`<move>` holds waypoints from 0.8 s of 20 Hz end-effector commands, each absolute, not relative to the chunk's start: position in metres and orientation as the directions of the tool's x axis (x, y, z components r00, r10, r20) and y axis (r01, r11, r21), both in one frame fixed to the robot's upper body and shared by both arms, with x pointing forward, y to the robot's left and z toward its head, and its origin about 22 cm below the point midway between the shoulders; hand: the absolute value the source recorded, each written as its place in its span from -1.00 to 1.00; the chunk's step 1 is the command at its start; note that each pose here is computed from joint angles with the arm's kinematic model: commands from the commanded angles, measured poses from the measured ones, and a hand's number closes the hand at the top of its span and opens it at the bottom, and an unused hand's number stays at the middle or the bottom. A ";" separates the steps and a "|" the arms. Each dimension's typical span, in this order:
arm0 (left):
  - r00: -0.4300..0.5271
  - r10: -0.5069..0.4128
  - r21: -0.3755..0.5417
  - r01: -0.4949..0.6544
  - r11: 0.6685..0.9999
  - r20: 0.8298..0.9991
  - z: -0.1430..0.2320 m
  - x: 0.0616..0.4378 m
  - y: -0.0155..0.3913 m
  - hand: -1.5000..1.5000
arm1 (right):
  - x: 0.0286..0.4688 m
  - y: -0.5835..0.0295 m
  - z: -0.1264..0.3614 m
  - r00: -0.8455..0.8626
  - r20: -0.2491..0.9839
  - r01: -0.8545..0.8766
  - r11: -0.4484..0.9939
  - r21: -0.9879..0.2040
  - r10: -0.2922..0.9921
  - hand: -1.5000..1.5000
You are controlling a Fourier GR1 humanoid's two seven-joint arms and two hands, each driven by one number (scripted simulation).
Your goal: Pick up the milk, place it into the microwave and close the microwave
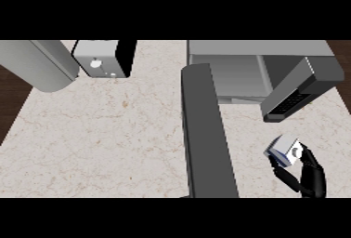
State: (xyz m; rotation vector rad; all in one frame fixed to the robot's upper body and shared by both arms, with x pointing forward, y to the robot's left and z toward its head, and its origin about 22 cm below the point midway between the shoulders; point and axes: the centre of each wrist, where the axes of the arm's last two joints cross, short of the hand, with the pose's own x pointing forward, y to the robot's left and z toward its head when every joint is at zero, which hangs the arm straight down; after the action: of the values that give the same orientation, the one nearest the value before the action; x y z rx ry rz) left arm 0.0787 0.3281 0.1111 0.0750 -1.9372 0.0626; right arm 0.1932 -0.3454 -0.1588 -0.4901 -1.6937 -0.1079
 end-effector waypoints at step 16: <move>-0.398 -0.007 -0.018 -0.058 0.998 0.917 0.106 0.081 0.328 -1.00 | 0.280 -0.328 -0.120 -0.357 0.911 0.055 0.978 -0.201 0.208 1.00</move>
State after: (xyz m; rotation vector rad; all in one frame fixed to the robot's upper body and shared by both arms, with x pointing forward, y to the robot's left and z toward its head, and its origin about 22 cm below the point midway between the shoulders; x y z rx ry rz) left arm 0.0794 0.3285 0.1095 0.0523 -1.9613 0.0531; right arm 0.2540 -0.3307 -0.1355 -0.3395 -1.8514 0.0740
